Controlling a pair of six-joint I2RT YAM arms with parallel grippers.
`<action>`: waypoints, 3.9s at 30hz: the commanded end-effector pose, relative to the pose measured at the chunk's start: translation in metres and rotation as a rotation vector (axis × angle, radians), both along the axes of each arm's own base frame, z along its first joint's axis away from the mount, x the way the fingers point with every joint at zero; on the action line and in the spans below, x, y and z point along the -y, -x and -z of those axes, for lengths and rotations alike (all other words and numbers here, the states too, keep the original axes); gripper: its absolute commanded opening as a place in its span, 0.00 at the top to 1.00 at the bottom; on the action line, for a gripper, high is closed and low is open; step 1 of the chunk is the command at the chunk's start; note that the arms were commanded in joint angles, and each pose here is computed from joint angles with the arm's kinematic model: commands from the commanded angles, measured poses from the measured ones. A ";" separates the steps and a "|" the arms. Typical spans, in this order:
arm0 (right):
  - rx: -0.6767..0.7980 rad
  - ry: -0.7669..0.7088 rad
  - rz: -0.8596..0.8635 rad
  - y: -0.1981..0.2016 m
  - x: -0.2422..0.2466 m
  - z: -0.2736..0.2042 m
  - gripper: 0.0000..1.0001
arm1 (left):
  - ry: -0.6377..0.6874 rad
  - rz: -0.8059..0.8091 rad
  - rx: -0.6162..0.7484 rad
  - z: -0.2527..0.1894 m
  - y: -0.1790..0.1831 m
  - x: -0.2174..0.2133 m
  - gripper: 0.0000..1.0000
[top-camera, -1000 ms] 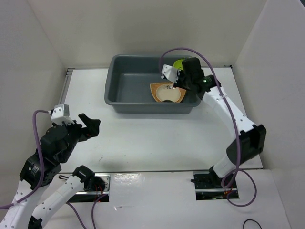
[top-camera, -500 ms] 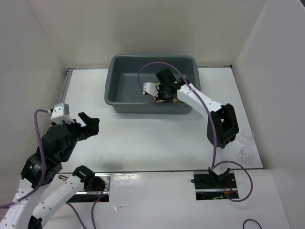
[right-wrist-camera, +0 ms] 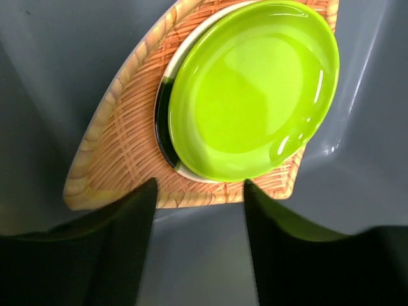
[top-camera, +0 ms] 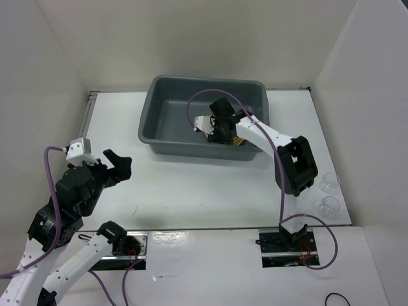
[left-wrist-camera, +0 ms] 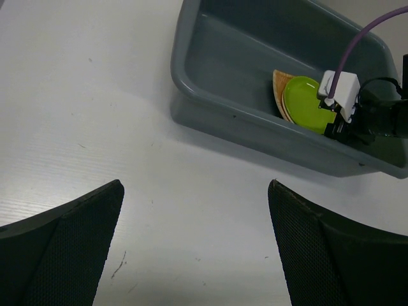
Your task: Place the mixed dishes into the plastic bin
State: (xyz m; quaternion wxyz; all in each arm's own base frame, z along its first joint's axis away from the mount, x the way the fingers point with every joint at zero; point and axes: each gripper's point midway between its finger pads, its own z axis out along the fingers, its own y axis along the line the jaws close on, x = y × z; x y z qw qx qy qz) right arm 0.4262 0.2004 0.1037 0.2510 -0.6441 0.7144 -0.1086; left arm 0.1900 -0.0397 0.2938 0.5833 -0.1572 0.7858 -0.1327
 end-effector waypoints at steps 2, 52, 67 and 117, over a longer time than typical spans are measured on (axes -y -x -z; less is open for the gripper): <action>0.120 -0.130 0.011 -0.001 -0.011 -0.075 0.32 | 0.024 -0.025 0.024 -0.005 -0.005 -0.001 0.00; -0.202 -0.145 0.981 0.224 0.358 0.026 0.02 | 0.034 -0.045 0.038 -0.005 -0.002 -0.005 0.00; -0.269 -0.217 1.065 0.189 0.369 0.004 1.00 | 0.067 -0.056 0.084 -0.012 0.007 -0.012 0.00; 0.187 -0.470 0.094 -0.118 -0.177 -0.062 0.92 | 0.060 -0.057 0.104 -0.012 0.005 -0.013 0.00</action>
